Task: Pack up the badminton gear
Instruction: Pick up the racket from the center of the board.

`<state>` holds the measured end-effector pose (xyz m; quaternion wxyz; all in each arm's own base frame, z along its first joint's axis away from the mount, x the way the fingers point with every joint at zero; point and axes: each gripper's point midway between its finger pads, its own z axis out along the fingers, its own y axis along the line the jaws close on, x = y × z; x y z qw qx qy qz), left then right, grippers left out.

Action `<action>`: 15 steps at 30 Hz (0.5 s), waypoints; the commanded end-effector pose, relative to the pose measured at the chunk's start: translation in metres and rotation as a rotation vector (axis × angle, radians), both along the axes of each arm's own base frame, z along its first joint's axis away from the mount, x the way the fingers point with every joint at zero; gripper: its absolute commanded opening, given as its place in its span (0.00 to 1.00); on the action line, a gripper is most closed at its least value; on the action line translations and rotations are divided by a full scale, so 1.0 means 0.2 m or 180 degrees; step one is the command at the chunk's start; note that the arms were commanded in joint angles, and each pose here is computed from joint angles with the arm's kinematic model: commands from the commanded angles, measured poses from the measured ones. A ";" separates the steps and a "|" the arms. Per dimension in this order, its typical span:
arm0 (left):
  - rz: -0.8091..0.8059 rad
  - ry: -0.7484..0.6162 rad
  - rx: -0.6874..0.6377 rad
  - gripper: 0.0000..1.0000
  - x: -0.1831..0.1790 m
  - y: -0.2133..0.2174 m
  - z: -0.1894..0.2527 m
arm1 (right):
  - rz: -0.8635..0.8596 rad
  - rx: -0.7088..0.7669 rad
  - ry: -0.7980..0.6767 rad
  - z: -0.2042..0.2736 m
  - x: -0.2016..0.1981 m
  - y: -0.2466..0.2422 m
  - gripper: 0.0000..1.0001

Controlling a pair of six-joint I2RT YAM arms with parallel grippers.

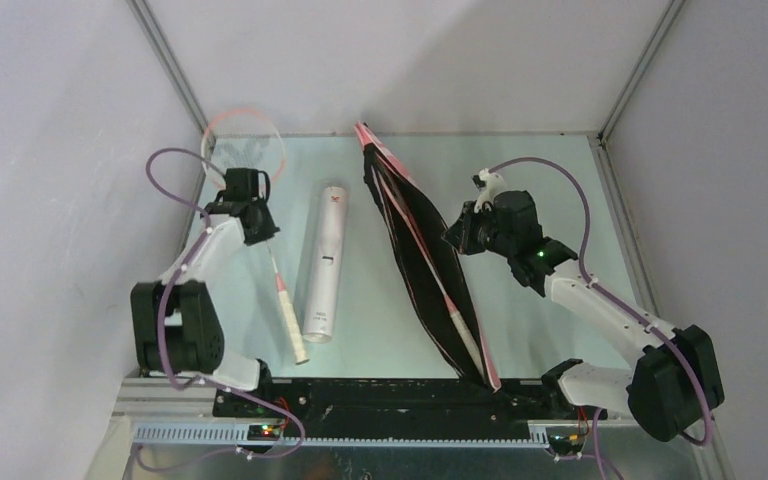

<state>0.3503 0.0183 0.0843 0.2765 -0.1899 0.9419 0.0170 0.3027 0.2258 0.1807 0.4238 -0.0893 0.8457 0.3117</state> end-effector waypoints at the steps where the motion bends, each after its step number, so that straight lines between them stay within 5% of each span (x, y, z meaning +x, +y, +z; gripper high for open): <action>1: 0.0163 -0.0718 0.0211 0.00 0.06 -0.03 0.40 | -0.0195 0.0164 -0.0245 0.13 0.11 0.01 0.00; 15: -0.0965 -0.1199 -0.0826 0.00 -0.21 -0.65 0.83 | -0.1018 -0.0206 -0.0368 0.20 0.31 -0.06 0.00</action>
